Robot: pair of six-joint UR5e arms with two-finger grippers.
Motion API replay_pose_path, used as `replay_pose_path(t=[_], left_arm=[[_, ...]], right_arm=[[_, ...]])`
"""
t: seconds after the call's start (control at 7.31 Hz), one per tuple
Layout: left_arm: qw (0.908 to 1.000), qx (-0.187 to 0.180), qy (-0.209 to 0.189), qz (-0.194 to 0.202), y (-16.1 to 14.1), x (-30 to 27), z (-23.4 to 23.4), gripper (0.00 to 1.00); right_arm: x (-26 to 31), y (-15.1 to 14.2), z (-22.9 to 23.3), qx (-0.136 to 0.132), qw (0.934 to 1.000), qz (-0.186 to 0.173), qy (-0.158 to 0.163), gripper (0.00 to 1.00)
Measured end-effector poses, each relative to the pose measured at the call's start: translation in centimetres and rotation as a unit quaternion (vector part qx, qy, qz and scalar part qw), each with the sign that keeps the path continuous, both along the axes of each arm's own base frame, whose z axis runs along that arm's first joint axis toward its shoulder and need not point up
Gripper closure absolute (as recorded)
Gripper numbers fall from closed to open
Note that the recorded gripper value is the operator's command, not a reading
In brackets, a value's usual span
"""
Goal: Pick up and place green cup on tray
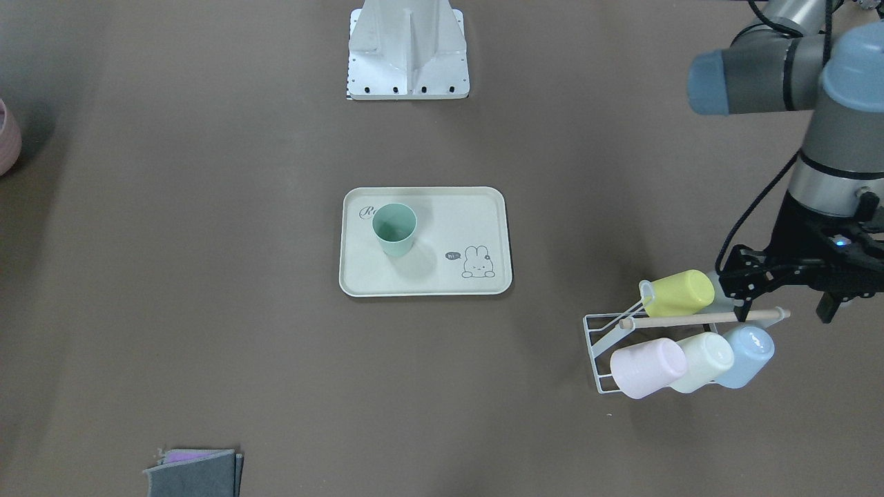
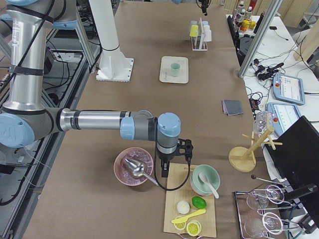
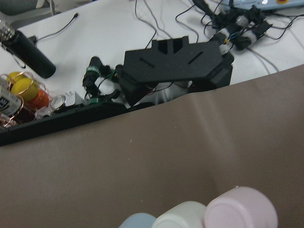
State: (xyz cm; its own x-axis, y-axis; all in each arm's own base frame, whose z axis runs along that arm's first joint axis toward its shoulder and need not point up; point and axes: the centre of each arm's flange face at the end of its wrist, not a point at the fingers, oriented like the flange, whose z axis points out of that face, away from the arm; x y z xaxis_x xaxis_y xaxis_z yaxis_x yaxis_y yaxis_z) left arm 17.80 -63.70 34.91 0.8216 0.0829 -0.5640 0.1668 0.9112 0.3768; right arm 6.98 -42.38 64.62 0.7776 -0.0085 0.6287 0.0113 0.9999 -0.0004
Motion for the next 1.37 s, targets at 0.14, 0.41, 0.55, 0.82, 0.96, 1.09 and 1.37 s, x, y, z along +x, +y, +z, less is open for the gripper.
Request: replay_pose_path(t=[0.14,0.41,0.55,0.82,0.96,1.09,1.37], left_arm=[[0.9983,-0.049,0.031,0.007,-0.1,-2.9,3.3,0.02],[0.9881,-0.13,0.08,0.016,1.6,-7.2,10.0,0.02],[0.9838,-0.157,0.085,0.015,2.9,-8.1,12.9,0.02],[0.9778,-0.191,0.085,-0.001,4.9,-10.7,17.2,0.02],[0.9757,-0.199,0.091,0.002,6.1,-12.6,19.2,0.02],[0.9743,-0.198,0.105,0.025,7.5,-14.8,21.3,0.02],[0.9752,-0.175,0.112,0.075,8.9,-18.9,25.6,0.02]], right_arm=[[0.0,-0.1,-0.1,0.001,1.0,0.0,0.001,0.0],[0.0,-0.1,-0.1,0.001,1.0,0.001,0.002,0.0],[0.0,-0.1,-0.1,0.001,1.0,0.001,0.002,0.0],[0.0,-0.1,-0.1,0.001,1.0,0.001,0.003,0.0],[0.0,-0.1,-0.1,0.0,1.0,0.001,0.002,0.0],[0.0,-0.1,-0.1,0.0,1.0,0.001,0.001,0.0],[0.0,-0.1,-0.1,0.001,1.0,0.001,0.0,0.0]])
